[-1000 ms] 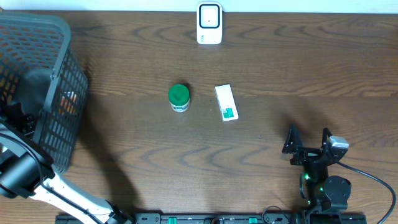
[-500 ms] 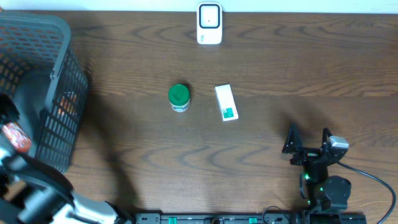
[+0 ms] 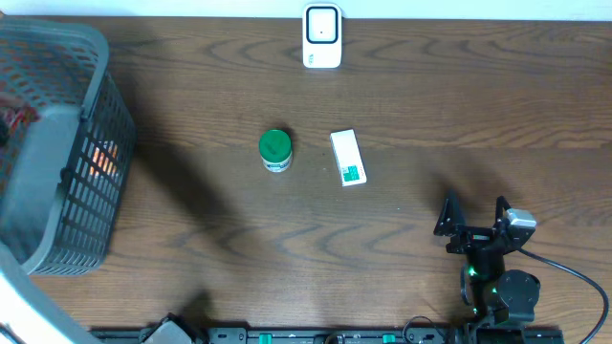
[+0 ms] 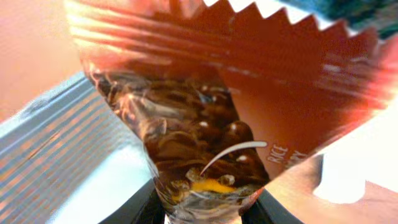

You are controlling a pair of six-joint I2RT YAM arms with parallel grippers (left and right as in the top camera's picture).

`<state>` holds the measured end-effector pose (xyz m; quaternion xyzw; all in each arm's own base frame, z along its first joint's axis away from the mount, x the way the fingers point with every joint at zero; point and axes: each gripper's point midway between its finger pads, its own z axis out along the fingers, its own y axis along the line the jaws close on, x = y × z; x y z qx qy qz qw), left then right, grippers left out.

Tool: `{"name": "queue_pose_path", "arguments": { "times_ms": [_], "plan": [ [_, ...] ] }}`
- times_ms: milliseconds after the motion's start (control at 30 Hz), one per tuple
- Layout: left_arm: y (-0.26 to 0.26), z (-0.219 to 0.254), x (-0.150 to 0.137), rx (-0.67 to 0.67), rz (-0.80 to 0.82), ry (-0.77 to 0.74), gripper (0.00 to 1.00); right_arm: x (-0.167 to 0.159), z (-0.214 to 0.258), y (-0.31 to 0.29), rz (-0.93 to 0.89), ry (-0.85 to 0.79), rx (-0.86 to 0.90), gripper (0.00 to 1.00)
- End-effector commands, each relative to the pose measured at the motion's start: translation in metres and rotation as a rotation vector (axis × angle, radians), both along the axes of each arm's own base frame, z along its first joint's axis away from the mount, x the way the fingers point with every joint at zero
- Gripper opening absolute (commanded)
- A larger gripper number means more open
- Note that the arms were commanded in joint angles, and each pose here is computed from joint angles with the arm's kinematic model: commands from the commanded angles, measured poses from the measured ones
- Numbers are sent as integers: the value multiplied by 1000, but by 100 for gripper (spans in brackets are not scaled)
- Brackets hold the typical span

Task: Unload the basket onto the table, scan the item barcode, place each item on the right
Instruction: 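Return the left gripper to the basket and grasp the red Tora bar, then carry the Tora bar to the scanner and lay it beside the box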

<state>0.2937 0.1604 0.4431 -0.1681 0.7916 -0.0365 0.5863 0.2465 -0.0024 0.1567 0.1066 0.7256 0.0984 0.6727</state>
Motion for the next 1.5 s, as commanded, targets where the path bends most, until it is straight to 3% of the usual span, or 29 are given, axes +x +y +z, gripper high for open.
{"name": "queue_pose_path", "arguments": {
  "times_ms": [0,133,367,700,900,1100,1300,1467],
  "plan": [
    [-72,44,-14,-66,-271,-156,38,0,0,1,2,-2,10,99],
    [-114,58,-21,-81,-402,-196,38,0,0,1,2,-2,10,99],
    [-190,45,-2,-163,-698,-140,39,0,0,1,2,-2,10,99],
    [-327,-60,59,-268,-1036,203,39,0,0,1,2,-2,10,99],
    [-396,-151,82,-261,-1102,457,39,0,0,1,2,-2,10,99],
    [-446,-244,82,-226,-1151,686,39,0,0,1,2,-2,10,99],
    [-460,-326,82,-154,-1094,867,39,0,0,1,2,-2,10,99],
    [-467,-362,75,-145,-1076,953,40,0,0,1,2,-2,10,99]
  ]
}}
